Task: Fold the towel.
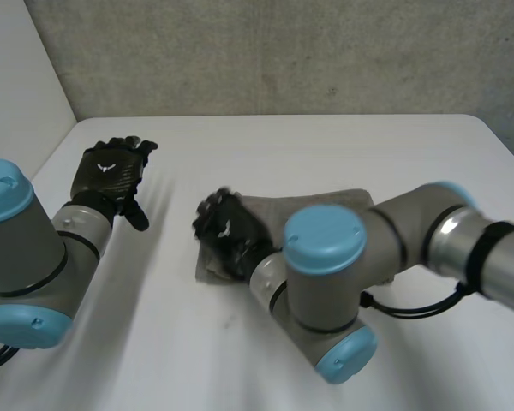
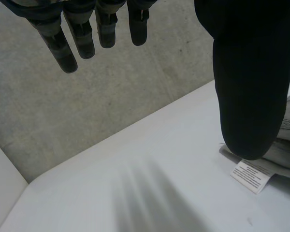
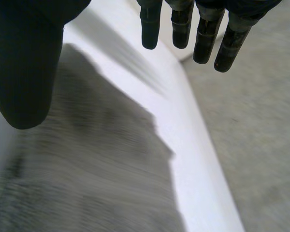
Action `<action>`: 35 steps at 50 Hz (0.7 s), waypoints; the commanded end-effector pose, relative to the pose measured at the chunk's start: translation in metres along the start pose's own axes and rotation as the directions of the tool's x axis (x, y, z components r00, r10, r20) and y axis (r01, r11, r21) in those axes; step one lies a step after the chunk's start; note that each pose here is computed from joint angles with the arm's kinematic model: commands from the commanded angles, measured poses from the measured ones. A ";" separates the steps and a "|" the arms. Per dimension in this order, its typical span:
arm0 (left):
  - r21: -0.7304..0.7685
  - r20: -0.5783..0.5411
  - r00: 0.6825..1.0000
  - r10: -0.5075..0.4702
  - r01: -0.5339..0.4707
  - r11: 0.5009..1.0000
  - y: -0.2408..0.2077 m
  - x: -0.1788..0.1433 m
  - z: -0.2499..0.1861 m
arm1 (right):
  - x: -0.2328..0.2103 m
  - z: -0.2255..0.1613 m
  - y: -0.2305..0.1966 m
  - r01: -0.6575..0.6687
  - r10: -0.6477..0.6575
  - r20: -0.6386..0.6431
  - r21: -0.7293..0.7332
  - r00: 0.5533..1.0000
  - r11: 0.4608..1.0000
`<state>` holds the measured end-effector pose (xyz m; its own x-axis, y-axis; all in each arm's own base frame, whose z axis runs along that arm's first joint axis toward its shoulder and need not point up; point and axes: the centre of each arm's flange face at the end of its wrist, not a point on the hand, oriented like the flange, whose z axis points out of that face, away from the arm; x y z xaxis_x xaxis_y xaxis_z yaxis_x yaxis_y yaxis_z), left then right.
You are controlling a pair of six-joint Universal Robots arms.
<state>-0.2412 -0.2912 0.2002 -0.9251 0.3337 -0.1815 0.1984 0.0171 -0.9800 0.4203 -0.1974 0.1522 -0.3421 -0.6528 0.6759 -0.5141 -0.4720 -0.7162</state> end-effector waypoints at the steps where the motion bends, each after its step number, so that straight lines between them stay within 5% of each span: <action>1: 0.010 -0.040 0.999 -0.001 0.001 1.000 -0.003 0.014 -0.006 | 0.069 -0.022 0.001 -0.207 0.199 -0.181 -0.027 0.963 0.978; 8: 0.049 -0.122 0.993 0.002 0.004 0.999 -0.014 0.042 -0.016 | 0.102 -0.063 0.049 -0.473 0.425 -0.300 -0.110 0.854 0.874; 22: 0.033 -0.247 0.969 0.022 -0.014 0.999 0.001 0.093 -0.016 | 0.096 -0.097 0.128 -0.569 0.440 -0.396 -0.312 0.806 0.761; 28: 0.019 -0.231 0.973 0.015 -0.011 1.000 0.006 0.088 -0.014 | 0.093 -0.095 0.143 -0.578 0.451 -0.393 -0.313 0.801 0.753; 35: -0.010 -0.198 0.980 0.012 -0.014 1.000 0.013 0.075 -0.015 | 0.100 -0.084 0.156 -0.520 0.398 -0.400 -0.268 0.826 0.811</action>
<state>-0.3147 -0.2493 0.1774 -0.8255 0.5371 -0.1732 0.2065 0.0019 -0.9784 0.2397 -0.2735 0.1288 -0.8167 -0.4973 0.2927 -0.4275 0.1808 -0.8858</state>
